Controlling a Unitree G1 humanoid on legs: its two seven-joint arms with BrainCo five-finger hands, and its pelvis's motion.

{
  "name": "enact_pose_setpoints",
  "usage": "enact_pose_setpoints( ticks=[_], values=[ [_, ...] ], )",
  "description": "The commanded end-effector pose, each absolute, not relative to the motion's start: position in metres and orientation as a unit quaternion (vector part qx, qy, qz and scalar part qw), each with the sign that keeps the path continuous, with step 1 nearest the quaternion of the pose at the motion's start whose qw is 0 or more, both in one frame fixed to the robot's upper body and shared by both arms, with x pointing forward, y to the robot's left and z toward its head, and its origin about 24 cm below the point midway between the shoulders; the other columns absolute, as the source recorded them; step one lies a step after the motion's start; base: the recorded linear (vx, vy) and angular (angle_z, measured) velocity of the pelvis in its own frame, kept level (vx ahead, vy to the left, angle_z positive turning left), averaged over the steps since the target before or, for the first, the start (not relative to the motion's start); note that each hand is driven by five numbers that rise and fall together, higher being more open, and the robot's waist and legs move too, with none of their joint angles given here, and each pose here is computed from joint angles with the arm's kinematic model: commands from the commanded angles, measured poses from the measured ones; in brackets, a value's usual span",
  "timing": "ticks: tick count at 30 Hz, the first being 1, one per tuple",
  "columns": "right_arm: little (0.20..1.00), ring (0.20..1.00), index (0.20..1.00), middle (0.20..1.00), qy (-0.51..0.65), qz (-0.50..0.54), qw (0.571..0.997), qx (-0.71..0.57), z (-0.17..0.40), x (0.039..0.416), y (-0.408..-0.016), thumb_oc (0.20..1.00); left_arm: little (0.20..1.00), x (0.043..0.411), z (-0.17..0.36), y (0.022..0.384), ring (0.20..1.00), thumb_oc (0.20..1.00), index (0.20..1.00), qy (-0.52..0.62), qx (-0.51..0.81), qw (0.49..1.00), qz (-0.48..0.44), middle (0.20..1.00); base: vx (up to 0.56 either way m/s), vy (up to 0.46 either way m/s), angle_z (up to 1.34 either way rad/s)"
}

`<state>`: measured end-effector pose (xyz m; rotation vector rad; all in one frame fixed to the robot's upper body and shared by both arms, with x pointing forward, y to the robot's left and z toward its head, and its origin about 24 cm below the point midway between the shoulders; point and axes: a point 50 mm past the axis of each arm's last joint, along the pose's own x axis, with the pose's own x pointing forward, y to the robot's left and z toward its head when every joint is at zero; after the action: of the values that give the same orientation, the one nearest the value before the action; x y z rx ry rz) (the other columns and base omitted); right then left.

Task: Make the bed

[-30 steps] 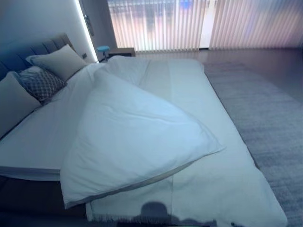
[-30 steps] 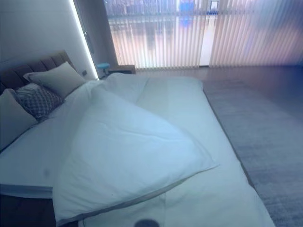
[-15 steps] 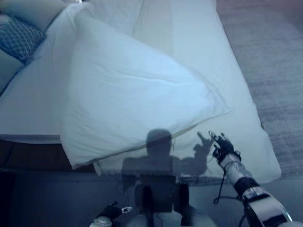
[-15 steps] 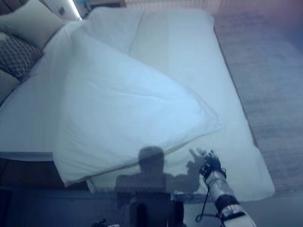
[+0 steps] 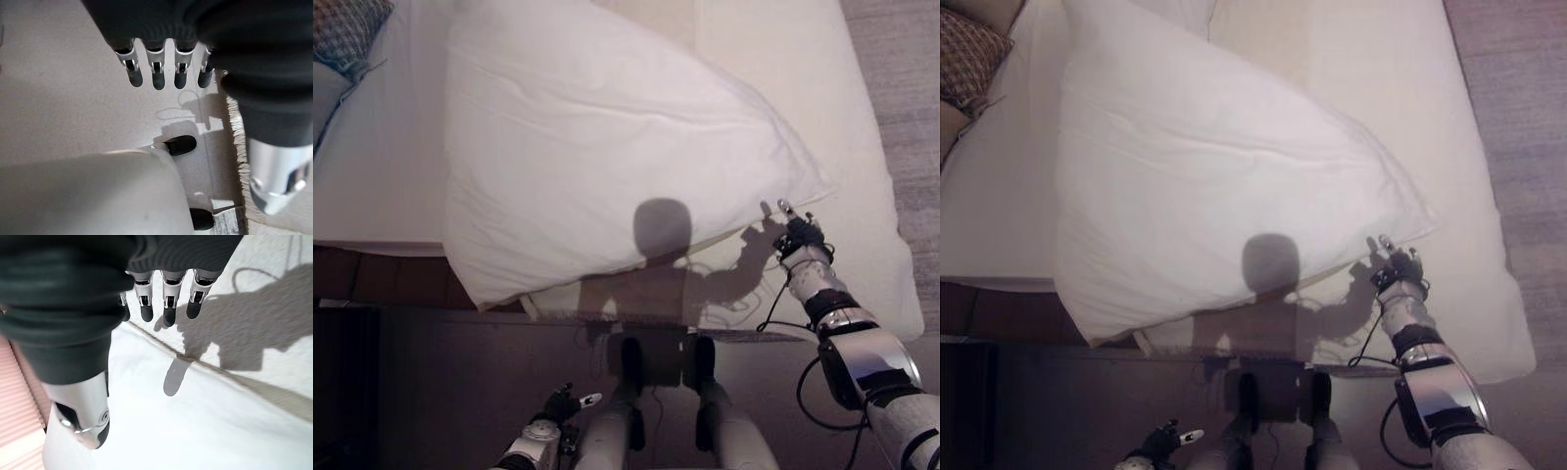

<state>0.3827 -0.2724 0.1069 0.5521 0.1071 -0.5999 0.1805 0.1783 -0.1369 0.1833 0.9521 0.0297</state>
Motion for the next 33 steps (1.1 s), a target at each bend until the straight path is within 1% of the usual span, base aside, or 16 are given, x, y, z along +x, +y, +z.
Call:
enact_pose_setpoints(
  ticks=[1, 4, 5, 10, 14, 18, 19, 20, 24, 30, 31, 32, 33],
  values=[
    [1.000, 1.000, 1.000, 1.000, -0.015, -0.307, 0.909, 0.281, 0.152, 0.392, -0.285, 1.000, 1.000, 0.190, -0.133, 0.169, 1.000, 1.000, 1.000, 0.444, 0.095, 0.891, 0.002, 1.000, -0.01, -0.011, 0.04],
    [1.000, 1.000, 1.000, 1.000, -0.031, -0.317, 0.909, 0.268, 0.173, 0.394, -0.292, 1.000, 1.000, 0.196, -0.130, 0.165, 1.000, 1.000, 1.000, 0.432, 0.093, 0.897, -0.002, 1.000, -0.01, -0.019, 0.10],
    [1.000, 1.000, 1.000, 1.000, -0.044, -0.320, 0.909, 0.265, 0.187, 0.397, -0.293, 1.000, 1.000, 0.201, -0.126, 0.162, 1.000, 1.000, 1.000, 0.420, 0.088, 0.903, -0.003, 1.000, -0.02, -0.029, 0.08],
    [1.000, 1.000, 1.000, 1.000, -0.062, -0.326, 0.909, 0.253, 0.208, 0.397, -0.297, 1.000, 1.000, 0.210, -0.119, 0.155, 1.000, 1.000, 1.000, 0.399, 0.085, 0.913, -0.013, 1.000, -0.02, -0.029, 0.15],
    [1.000, 1.000, 1.000, 1.000, -0.106, -0.326, 0.908, 0.242, 0.247, 0.398, -0.301, 1.000, 1.000, 0.224, -0.107, 0.144, 1.000, 1.000, 1.000, 0.361, 0.077, 0.929, -0.027, 1.000, -0.02, -0.013, 0.15],
    [1.000, 1.000, 1.000, 1.000, -0.133, -0.326, 0.903, 0.246, 0.270, 0.396, -0.304, 1.000, 1.000, 0.231, -0.101, 0.139, 1.000, 1.000, 1.000, 0.345, 0.070, 0.936, -0.031, 1.000, -0.02, 0.000, 0.15],
    [1.000, 1.000, 1.000, 1.000, -0.152, -0.327, 0.901, 0.240, 0.287, 0.394, -0.305, 1.000, 1.000, 0.235, -0.097, 0.135, 1.000, 1.000, 1.000, 0.333, 0.065, 0.940, -0.034, 1.000, -0.02, 0.001, 0.09],
    [1.000, 1.000, 1.000, 1.000, -0.152, -0.327, 0.901, 0.240, 0.287, 0.393, -0.305, 1.000, 1.000, 0.235, -0.097, 0.135, 1.000, 1.000, 1.000, 0.333, 0.065, 0.940, -0.034, 1.000, -0.03, 0.015, 0.10],
    [1.000, 1.000, 1.000, 1.000, -0.189, -0.330, 0.902, 0.203, 0.323, 0.388, -0.305, 1.000, 1.000, 0.243, -0.088, 0.127, 1.000, 1.000, 1.000, 0.310, 0.064, 0.948, -0.043, 1.000, -0.01, 0.018, 0.11],
    [1.000, 1.000, 1.000, 1.000, -0.181, -0.338, 0.917, 0.110, 0.342, 0.385, -0.306, 1.000, 1.000, 0.248, -0.080, 0.121, 1.000, 1.000, 1.000, 0.286, 0.055, 0.956, -0.047, 1.000, 0.04, 0.002, 0.13],
    [0.875, 0.875, 0.875, 0.875, -0.183, -0.337, 0.918, 0.102, 0.345, 0.385, -0.305, 0.875, 1.000, 0.249, -0.078, 0.120, 1.000, 1.000, 1.000, 0.282, 0.052, 0.957, -0.047, 1.000, 0.01, 0.012, 0.18],
    [0.398, 0.398, 0.398, 0.398, -0.184, -0.336, 0.919, 0.096, 0.346, 0.384, -0.304, 0.398, 1.000, 0.249, -0.078, 0.118, 1.000, 1.000, 1.000, 0.280, 0.049, 0.957, -0.050, 1.000, 0.01, 0.009, 0.15],
    [0.200, 0.200, 0.200, 0.200, -0.185, -0.336, 0.919, 0.094, 0.347, 0.384, -0.304, 0.200, 1.000, 0.249, -0.077, 0.117, 1.000, 1.000, 1.000, 0.278, 0.049, 0.958, -0.051, 1.000, 0.01, 0.009, 0.16]
  ],
)
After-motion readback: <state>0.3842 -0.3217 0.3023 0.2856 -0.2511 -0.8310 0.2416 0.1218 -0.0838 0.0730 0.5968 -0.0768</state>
